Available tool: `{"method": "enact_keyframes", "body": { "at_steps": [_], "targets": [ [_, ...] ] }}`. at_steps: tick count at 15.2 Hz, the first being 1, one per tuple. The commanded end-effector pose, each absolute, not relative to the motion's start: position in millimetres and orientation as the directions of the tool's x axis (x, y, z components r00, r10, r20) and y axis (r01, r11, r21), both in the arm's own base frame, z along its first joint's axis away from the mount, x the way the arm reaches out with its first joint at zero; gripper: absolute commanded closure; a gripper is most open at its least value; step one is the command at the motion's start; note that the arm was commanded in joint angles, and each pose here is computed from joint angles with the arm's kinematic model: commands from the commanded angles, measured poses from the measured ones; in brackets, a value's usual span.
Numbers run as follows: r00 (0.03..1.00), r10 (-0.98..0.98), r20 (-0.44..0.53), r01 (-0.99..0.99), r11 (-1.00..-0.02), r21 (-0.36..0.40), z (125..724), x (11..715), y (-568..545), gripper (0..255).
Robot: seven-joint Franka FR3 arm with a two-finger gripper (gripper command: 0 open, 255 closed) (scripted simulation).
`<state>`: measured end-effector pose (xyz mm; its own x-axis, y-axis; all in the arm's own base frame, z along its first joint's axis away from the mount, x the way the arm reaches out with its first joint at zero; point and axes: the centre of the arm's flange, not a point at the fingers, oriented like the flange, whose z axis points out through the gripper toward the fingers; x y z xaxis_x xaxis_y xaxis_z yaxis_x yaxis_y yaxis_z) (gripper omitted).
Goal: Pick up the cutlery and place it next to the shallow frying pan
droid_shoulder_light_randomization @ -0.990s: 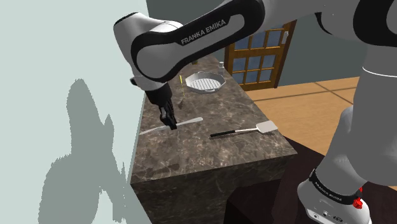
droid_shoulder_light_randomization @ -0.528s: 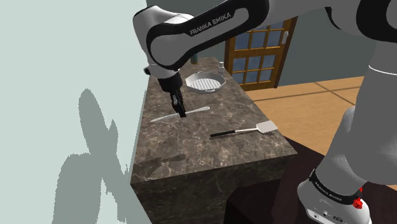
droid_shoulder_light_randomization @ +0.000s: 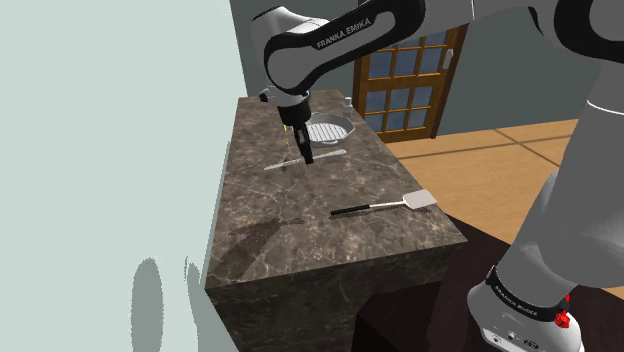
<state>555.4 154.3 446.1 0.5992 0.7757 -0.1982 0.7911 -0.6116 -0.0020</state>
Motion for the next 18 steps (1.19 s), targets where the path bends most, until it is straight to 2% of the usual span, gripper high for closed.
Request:
{"method": "enact_keyframes", "body": {
  "at_steps": [1,9,18],
  "targets": [
    [0.598,0.776,-0.198,0.792,-0.611,-0.002,449,565,127,255],
    [0.598,0.776,-0.198,0.792,-0.611,-0.002,449,596,25,255],
    [0.598,0.776,-0.198,0.792,-0.611,-0.002,402,596,25,255]
  ]
}}
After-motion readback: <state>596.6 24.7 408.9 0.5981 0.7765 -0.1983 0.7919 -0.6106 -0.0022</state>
